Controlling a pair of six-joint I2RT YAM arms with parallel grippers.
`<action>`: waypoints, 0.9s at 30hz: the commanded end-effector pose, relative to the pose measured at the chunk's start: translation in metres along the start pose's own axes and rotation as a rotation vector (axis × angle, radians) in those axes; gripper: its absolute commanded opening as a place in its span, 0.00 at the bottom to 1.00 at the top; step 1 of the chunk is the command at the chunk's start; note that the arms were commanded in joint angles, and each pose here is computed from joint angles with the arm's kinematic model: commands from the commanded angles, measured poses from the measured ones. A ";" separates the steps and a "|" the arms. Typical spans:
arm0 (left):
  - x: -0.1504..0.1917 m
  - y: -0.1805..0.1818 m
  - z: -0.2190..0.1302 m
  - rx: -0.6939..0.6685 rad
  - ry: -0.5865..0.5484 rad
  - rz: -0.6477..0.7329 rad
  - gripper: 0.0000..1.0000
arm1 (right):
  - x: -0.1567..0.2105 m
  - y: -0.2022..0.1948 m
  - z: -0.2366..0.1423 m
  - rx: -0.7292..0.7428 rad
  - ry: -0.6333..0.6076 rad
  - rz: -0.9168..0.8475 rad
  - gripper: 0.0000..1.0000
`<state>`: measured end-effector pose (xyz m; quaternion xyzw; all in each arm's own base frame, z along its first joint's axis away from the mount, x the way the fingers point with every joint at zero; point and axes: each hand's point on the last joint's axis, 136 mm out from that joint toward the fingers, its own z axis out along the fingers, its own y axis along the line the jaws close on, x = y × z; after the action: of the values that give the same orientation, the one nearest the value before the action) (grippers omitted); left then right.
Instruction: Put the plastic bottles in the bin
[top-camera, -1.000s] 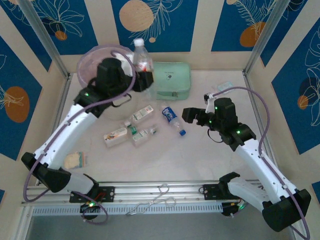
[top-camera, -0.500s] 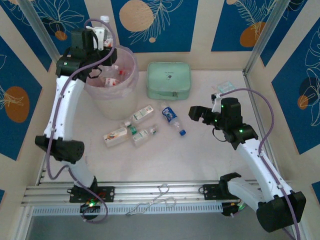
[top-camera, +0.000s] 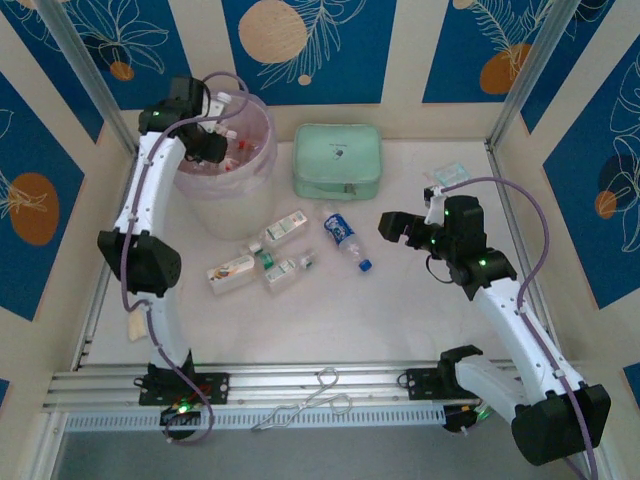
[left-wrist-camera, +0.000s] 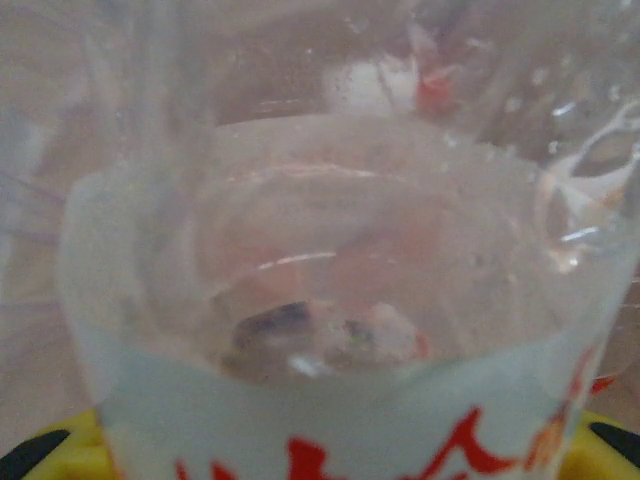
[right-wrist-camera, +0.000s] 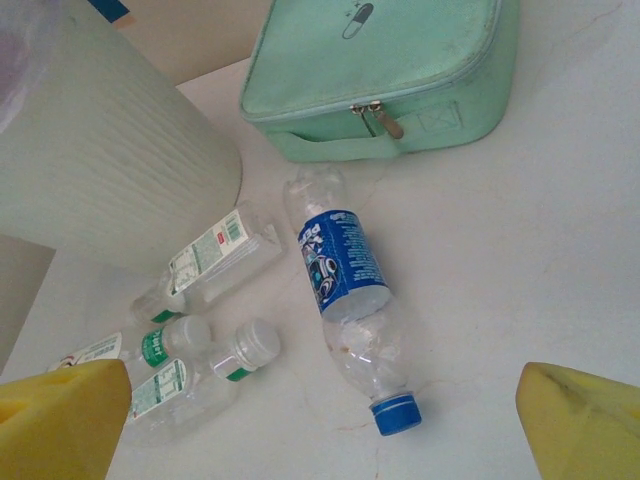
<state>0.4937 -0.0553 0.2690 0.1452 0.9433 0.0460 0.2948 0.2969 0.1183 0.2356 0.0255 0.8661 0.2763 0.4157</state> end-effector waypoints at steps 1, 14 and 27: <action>0.015 -0.004 0.020 0.045 0.079 0.028 0.37 | -0.003 0.006 -0.004 -0.035 -0.028 0.000 0.99; 0.049 -0.017 0.082 0.095 0.158 0.005 0.74 | -0.001 0.006 0.004 -0.050 -0.018 -0.010 0.99; 0.019 -0.008 0.022 0.067 -0.004 -0.009 0.99 | 0.001 0.010 0.012 -0.066 0.003 -0.013 0.99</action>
<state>0.4960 -0.0563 0.2043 0.1524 0.9548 0.0203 0.2545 0.3040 0.1262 0.2339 0.0174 0.8601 0.2916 0.4182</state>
